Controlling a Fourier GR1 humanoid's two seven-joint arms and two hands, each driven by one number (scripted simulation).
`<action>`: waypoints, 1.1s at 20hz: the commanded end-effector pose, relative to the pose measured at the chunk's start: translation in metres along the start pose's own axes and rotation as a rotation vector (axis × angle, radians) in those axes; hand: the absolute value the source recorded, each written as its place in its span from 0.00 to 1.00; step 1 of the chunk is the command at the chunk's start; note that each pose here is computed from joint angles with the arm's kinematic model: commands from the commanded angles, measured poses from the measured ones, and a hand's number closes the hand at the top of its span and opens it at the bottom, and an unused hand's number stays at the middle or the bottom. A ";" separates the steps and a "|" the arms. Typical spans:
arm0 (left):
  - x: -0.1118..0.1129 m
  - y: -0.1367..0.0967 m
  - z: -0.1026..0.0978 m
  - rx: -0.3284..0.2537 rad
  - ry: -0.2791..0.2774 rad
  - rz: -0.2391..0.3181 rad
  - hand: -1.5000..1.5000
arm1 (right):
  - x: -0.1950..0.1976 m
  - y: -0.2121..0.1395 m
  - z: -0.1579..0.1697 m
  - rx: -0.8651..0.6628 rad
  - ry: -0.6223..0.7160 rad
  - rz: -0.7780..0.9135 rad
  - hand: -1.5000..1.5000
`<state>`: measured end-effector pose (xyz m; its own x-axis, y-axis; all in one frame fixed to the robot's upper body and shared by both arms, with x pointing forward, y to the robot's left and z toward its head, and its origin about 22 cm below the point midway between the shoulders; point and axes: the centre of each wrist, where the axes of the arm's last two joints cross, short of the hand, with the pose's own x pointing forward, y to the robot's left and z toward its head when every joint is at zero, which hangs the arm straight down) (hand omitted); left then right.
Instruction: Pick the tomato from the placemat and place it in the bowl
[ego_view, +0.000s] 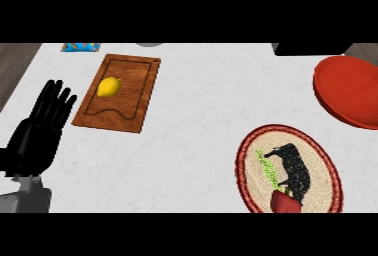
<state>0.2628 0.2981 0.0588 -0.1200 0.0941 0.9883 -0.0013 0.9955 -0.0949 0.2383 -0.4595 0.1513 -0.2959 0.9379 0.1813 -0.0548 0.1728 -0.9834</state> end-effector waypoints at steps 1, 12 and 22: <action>-0.012 0.006 0.004 -0.002 -0.007 -0.018 0.50 | -0.009 -0.039 0.009 -0.124 0.096 0.000 1.00; 0.002 -0.023 -0.011 -0.057 -0.002 0.015 0.50 | -0.048 -0.045 -0.056 -0.254 0.238 -0.134 1.00; -0.002 -0.029 -0.027 -0.069 -0.016 0.007 0.50 | -0.080 -0.040 -0.081 -0.307 0.259 -0.237 1.00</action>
<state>0.2828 0.2846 0.0642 -0.1362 0.1012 0.9855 0.0601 0.9938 -0.0937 0.3272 -0.5183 0.1725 -0.0644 0.9077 0.4147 0.1877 0.4191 -0.8883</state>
